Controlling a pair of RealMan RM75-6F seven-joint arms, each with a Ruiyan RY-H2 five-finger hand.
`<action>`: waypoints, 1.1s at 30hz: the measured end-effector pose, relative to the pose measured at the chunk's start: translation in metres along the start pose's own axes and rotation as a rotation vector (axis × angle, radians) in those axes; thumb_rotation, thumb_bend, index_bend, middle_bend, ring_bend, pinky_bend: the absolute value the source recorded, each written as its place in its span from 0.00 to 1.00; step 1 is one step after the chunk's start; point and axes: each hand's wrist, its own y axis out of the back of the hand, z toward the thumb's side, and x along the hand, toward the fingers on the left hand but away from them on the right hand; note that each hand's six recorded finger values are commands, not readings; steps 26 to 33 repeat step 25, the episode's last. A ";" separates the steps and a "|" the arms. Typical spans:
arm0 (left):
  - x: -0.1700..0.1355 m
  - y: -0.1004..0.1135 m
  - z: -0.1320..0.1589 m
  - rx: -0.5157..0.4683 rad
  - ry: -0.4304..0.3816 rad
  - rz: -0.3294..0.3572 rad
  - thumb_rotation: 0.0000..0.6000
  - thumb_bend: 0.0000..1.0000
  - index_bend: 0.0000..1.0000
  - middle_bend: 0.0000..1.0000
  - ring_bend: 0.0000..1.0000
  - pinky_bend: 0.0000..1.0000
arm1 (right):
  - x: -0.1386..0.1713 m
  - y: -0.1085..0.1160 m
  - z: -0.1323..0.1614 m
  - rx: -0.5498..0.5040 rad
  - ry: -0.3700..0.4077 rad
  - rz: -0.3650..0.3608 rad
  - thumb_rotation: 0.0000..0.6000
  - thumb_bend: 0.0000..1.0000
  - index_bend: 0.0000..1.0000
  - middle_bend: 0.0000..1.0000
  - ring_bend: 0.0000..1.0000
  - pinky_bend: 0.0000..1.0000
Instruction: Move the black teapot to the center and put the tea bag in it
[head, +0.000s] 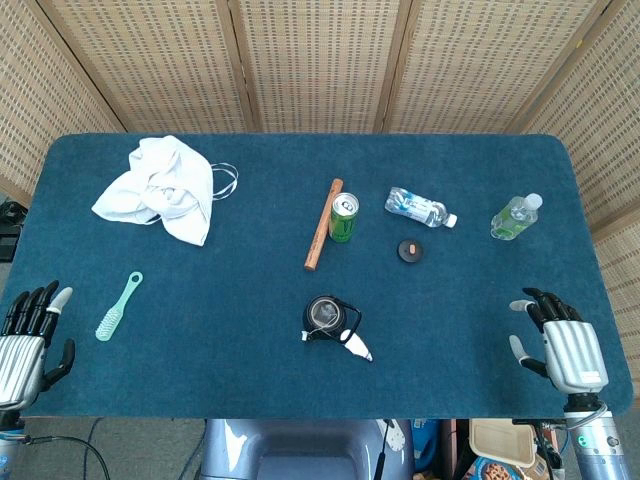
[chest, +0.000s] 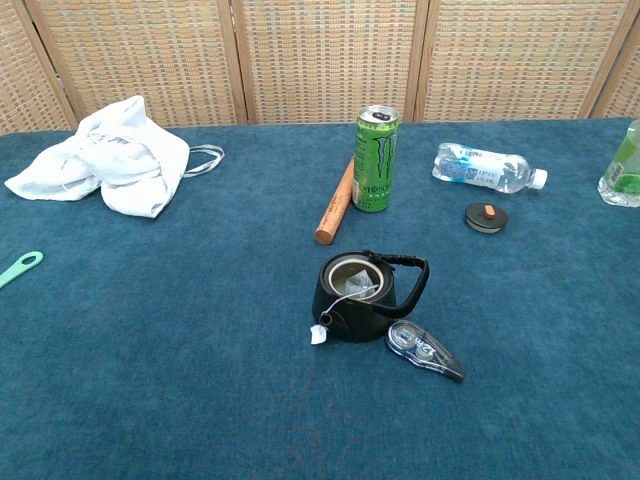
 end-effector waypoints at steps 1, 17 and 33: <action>0.000 -0.001 0.000 0.003 -0.002 -0.007 1.00 0.57 0.03 0.00 0.00 0.00 | 0.000 0.000 0.000 0.000 0.000 0.000 0.95 0.53 0.36 0.27 0.23 0.35; 0.004 -0.006 0.009 0.021 -0.028 -0.054 1.00 0.57 0.02 0.00 0.00 0.00 | 0.003 -0.001 -0.001 0.002 -0.005 0.001 0.95 0.53 0.32 0.24 0.19 0.28; 0.005 -0.006 0.008 0.017 -0.024 -0.061 1.00 0.57 0.00 0.00 0.00 0.00 | 0.003 -0.004 -0.001 0.005 0.000 0.016 0.97 0.53 0.17 0.12 0.05 0.15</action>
